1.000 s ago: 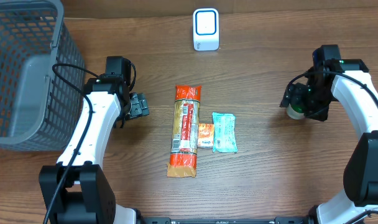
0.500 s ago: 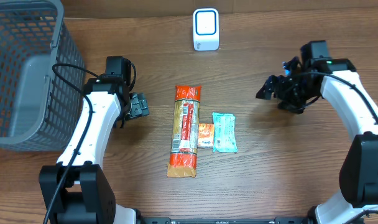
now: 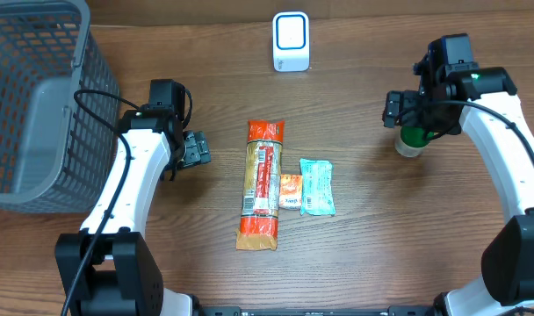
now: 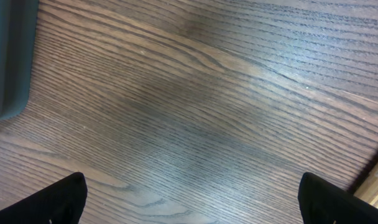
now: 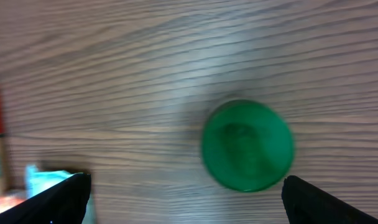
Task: Scan the item barcode
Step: 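Open the right gripper, release the jar and lift away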
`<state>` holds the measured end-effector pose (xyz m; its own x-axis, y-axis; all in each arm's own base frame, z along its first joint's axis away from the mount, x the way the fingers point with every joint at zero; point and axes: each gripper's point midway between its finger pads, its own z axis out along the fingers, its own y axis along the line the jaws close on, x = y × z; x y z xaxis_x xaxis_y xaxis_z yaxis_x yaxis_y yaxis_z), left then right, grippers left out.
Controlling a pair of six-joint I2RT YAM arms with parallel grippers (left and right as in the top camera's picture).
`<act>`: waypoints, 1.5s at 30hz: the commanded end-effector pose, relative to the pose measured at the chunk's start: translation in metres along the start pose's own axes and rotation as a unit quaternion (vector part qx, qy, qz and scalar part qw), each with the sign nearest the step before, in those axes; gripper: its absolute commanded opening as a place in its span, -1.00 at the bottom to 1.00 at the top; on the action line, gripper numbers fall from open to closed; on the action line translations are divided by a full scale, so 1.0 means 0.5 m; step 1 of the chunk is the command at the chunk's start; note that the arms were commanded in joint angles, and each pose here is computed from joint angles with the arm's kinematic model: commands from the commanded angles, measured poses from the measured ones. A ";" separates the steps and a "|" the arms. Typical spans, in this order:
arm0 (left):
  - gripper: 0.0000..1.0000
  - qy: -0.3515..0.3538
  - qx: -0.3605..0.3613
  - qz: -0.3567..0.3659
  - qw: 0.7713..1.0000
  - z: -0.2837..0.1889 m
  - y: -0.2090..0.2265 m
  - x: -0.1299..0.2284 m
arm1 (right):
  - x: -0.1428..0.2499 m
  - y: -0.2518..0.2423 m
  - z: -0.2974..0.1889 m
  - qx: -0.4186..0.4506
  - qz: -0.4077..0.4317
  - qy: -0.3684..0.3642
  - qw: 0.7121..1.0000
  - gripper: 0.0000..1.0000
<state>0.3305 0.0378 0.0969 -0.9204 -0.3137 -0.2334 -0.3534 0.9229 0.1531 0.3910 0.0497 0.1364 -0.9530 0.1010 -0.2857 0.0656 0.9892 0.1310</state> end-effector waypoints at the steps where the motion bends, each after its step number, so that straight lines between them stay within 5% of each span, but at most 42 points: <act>1: 1.00 -0.014 -0.005 0.002 1.000 -0.012 0.006 -0.012 | -0.002 -0.051 0.039 0.068 -0.023 0.012 0.997 1.00; 23: 1.00 -0.014 -0.005 0.002 1.000 -0.012 0.006 -0.012 | 0.026 -0.083 0.128 0.098 -0.046 0.032 0.994 1.00; 27: 1.00 -0.014 -0.005 0.002 1.000 -0.012 0.006 -0.012 | 0.033 -0.097 0.142 0.113 -0.046 0.028 0.992 0.83; 32: 0.99 -0.014 -0.005 0.002 1.000 -0.012 0.006 -0.012 | 0.047 -0.101 0.141 0.116 -0.044 0.043 0.991 0.36; 45: 1.00 -0.014 -0.005 0.002 1.000 -0.012 0.006 -0.012 | 0.105 -0.169 0.123 0.146 0.110 0.091 0.979 0.37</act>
<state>0.3305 0.0378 0.0969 -0.9204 -0.3137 -0.2334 -0.3534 0.9229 0.1531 0.3644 -0.0066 0.0573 -0.9642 0.2296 -0.1328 0.2419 0.9666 -0.0849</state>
